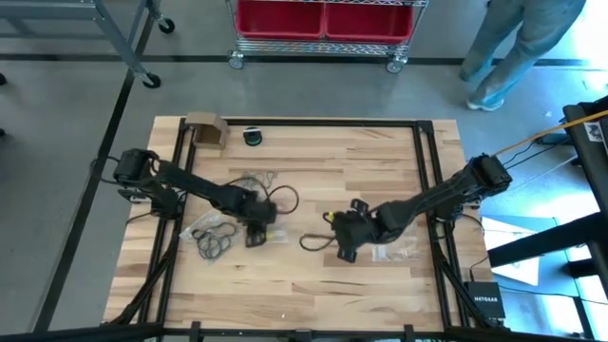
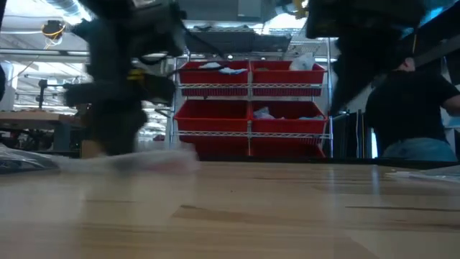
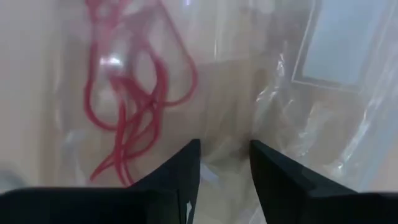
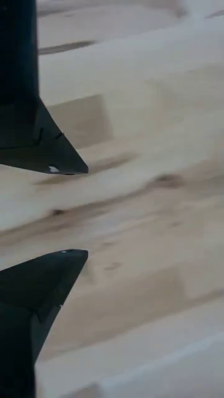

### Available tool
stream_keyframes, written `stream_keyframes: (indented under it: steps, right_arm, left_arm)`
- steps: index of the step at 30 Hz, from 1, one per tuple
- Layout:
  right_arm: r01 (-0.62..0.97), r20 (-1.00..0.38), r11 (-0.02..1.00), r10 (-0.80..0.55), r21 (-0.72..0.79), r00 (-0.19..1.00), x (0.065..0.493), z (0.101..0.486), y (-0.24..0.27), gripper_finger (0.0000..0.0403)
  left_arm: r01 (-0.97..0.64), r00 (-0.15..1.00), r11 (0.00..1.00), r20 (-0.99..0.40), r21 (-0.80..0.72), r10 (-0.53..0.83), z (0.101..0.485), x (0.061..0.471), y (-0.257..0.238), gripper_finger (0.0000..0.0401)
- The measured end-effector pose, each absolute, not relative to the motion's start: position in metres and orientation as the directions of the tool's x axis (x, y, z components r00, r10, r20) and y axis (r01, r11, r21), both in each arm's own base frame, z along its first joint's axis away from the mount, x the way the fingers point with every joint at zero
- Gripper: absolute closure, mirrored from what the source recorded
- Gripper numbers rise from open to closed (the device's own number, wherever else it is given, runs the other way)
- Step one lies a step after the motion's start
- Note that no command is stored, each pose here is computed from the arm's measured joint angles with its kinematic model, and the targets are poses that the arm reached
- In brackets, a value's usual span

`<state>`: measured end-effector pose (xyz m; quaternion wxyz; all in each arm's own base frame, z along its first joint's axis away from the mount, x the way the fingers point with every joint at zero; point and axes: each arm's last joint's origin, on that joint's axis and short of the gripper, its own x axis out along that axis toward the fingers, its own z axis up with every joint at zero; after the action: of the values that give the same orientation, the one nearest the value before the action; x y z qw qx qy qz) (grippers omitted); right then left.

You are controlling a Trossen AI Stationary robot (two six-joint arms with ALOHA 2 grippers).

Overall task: Sort rubber bands
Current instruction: Open the transparent zip bag

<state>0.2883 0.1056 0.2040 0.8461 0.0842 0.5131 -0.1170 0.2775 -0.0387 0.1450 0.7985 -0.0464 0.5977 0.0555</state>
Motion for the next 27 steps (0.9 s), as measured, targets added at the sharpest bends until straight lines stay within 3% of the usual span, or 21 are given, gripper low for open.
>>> stream_keyframes:
  steps: [4, 6, 9, 12, 18, 23, 27]
  right_arm:
    - [0.313, -0.923, 0.95, -0.124, -0.004, 0.364, 0.271, 0.2, 0.121, 0.0203]
    - [0.324, -0.935, 0.946, -0.134, -0.022, 0.327, 0.263, 0.199, 0.127, 0.0203]
    - [0.349, -0.949, 0.935, -0.161, -0.059, 0.273, 0.253, 0.198, 0.133, 0.0203]
    - [0.369, -0.956, 0.924, -0.189, -0.097, 0.222, 0.241, 0.2, 0.136, 0.0203]
    - [0.456, -0.962, 0.871, -0.254, -0.183, 0.098, 0.219, 0.186, 0.131, 0.0203]
    - [0.564, -0.983, 0.811, -0.183, -0.157, -0.01, 0.203, 0.15, 0.118, 0.0203]
    - [0.565, -0.991, 0.825, -0.071, 0.006, 0.114, 0.208, 0.132, 0.117, 0.0203]
  left_arm:
    - [-0.154, 0.103, 0.988, -0.994, 0.018, 0.034, 0.151, 0.251, -0.052, 0.0272]
    - [-0.153, 0.085, 0.988, -0.996, 0.021, 0.034, 0.159, 0.242, -0.058, 0.0272]
    - [-0.161, 0.187, 0.987, -0.982, -0.02, 0.011, 0.184, 0.238, -0.065, 0.0272]
    - [-0.173, 0.373, 0.984, -0.928, -0.052, 0.016, 0.217, 0.239, -0.064, 0.0272]
    - [-0.159, 0.679, 0.985, -0.732, -0.074, 0.055, 0.259, 0.241, -0.056, 0.0272]
    - [-0.131, 0.703, 0.991, -0.707, -0.013, 0.083, 0.261, 0.246, -0.047, 0.0272]
    - [-0.116, 0.686, 0.993, -0.72, 0.033, 0.104, 0.257, 0.249, -0.041, 0.0272]
